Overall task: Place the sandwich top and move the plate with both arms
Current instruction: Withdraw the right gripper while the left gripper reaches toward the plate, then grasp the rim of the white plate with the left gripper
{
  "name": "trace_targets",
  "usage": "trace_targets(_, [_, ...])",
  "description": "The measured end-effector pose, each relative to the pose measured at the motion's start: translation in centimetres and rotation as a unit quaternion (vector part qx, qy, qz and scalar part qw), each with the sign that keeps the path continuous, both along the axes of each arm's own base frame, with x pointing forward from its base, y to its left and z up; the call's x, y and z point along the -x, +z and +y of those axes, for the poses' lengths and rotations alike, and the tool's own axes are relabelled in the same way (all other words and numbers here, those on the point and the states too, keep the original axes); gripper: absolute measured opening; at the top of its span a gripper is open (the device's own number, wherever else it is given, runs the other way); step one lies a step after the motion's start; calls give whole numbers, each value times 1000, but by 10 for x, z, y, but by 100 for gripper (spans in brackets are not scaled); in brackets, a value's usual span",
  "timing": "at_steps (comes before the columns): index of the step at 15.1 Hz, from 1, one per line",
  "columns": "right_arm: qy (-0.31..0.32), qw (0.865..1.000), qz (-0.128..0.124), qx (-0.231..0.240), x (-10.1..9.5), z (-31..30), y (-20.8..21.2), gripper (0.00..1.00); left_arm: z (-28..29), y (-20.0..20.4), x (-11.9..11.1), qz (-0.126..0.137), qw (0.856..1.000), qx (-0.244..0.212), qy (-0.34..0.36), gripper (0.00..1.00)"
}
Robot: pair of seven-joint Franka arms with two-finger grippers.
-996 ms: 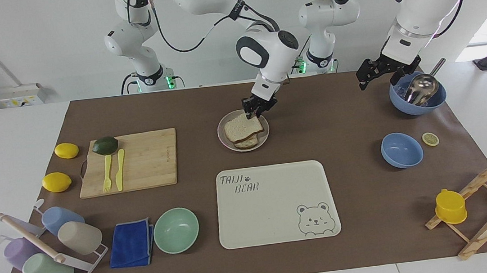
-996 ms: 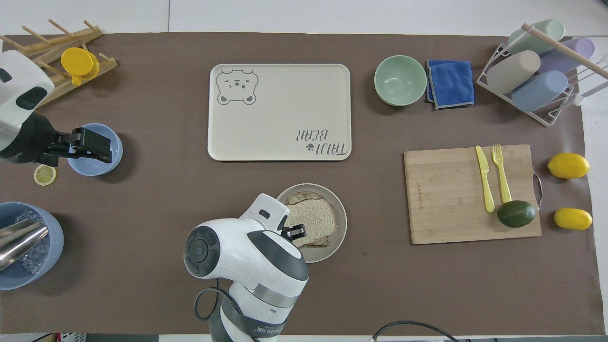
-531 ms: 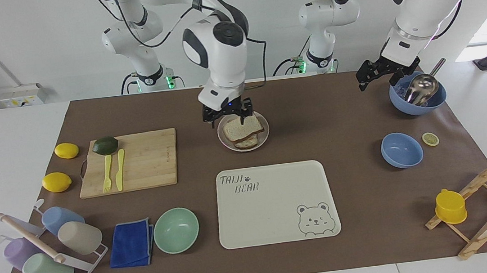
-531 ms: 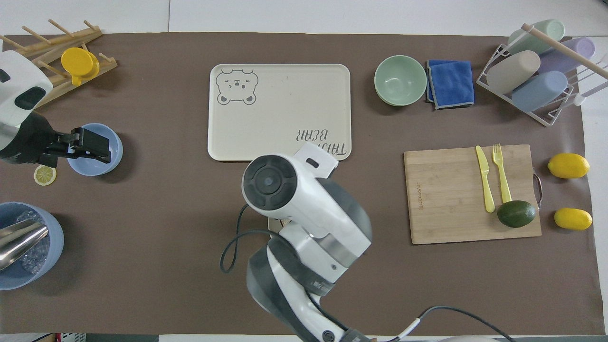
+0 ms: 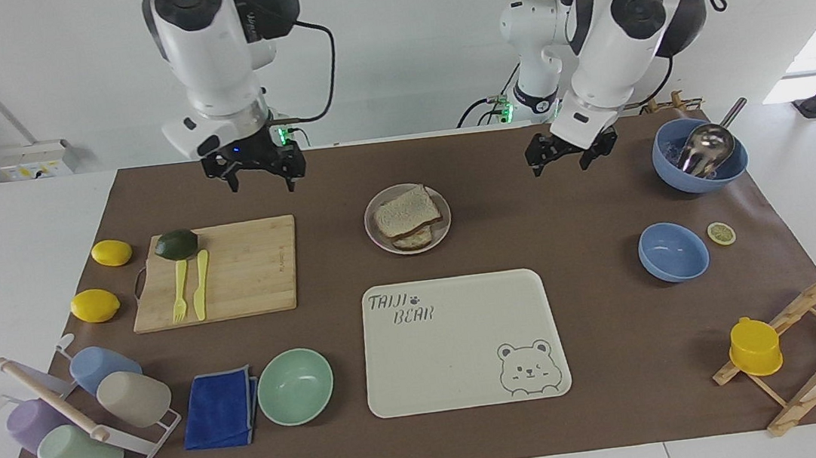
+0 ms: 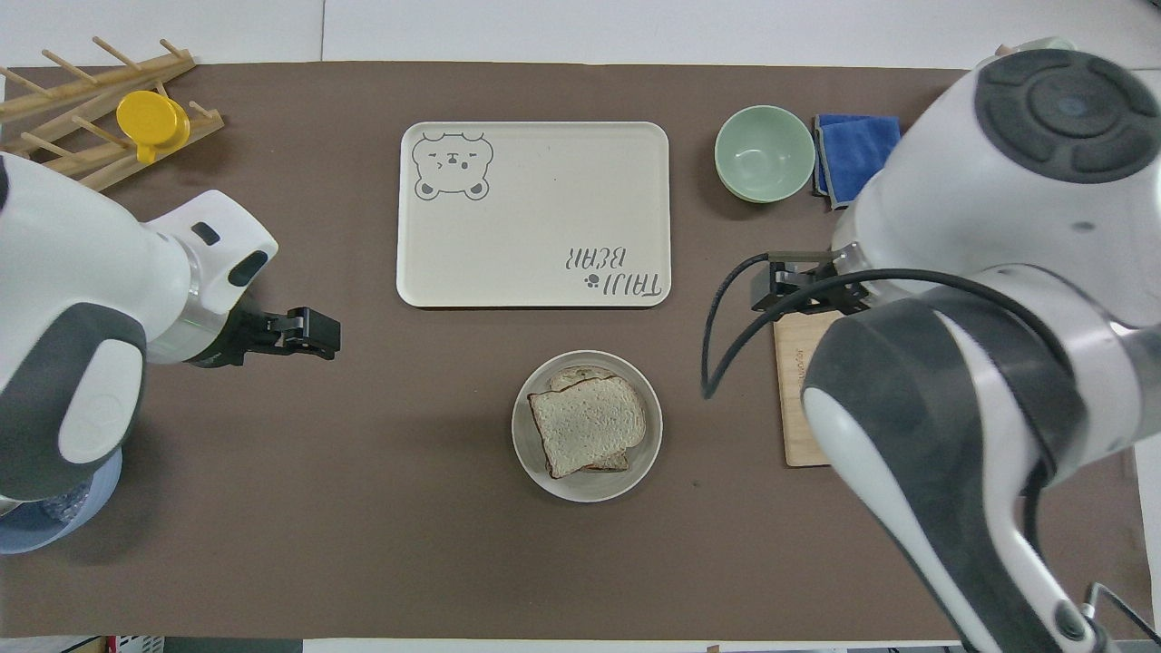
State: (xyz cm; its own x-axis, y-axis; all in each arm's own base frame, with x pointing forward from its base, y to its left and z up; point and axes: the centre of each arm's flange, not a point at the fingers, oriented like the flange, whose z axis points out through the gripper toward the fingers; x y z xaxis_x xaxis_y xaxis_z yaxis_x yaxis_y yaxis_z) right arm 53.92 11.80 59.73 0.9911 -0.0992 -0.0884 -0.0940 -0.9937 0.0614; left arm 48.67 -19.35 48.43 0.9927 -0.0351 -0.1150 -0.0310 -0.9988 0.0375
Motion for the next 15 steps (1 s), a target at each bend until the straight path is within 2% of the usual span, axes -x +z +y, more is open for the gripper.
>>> trace_targets(2, [-8,1000,4,-6,9,-39,12,100,-26,-28,14,-3,1000,9,-5,100])
trace_targets(5, [-23,1000,16,-6,16,-60,2,100,-52,-68,34,-12,999,31,-6,100])
trace_targets(8, [17,1000,3,-16,10,-71,-3,100,-66,-99,47,-5,999,52,1,100])
trace_targets(10, [40,999,6,-20,8,-90,-5,100,-75,-115,51,-6,998,57,-2,100])
trace_targets(15, [30,999,1,-23,7,-130,4,100,-90,-141,63,9,997,80,-16,100])
